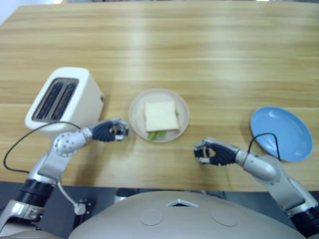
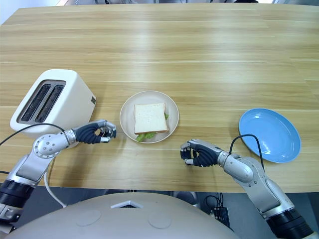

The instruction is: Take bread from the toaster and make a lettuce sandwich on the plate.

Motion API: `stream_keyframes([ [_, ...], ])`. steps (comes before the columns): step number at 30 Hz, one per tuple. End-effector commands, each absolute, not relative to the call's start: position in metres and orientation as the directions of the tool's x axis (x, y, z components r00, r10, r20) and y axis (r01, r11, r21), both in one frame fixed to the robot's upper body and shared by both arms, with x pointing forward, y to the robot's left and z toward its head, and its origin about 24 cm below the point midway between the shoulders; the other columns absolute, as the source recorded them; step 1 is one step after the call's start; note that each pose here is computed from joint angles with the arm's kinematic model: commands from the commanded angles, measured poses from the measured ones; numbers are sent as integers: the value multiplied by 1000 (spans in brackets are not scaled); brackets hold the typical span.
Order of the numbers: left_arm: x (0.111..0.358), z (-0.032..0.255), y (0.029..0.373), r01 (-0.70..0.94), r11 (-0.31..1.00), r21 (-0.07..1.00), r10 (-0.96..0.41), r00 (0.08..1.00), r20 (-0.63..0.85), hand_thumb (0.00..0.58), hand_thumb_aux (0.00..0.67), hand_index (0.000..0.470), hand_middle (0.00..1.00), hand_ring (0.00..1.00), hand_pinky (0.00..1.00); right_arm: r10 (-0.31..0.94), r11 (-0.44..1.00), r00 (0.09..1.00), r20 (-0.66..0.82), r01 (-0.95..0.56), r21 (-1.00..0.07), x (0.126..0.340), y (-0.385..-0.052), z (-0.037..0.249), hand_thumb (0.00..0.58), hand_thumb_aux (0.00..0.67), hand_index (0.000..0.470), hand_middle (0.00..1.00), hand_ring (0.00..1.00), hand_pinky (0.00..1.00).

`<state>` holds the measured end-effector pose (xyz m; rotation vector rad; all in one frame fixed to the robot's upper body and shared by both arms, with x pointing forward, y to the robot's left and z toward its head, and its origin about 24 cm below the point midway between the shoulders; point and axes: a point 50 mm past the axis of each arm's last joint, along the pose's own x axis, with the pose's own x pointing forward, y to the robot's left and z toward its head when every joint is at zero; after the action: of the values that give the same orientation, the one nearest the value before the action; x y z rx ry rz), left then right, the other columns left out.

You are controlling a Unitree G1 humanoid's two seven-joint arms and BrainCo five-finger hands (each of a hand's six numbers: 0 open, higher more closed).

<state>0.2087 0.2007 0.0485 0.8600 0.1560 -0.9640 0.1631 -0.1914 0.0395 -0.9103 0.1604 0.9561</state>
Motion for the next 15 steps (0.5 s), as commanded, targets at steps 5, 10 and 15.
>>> stream_keyframes([
  [5,216,8,192,850,136,509,-563,489,-666,580,670,460,1000,1000,1000,712,169,481,-511,-824,-540,167,-140,1,580,670,460,1000,1000,1000],
  [10,228,-19,173,855,39,517,-513,461,-724,580,670,460,1000,1000,1000,719,151,483,-499,-810,-566,177,-118,-23,580,670,460,1000,1000,1000],
  [15,247,-32,159,838,-6,546,-483,475,-735,580,670,460,1000,1000,1000,630,182,631,-452,-686,-704,211,-126,-30,580,670,460,1000,1000,1000],
])
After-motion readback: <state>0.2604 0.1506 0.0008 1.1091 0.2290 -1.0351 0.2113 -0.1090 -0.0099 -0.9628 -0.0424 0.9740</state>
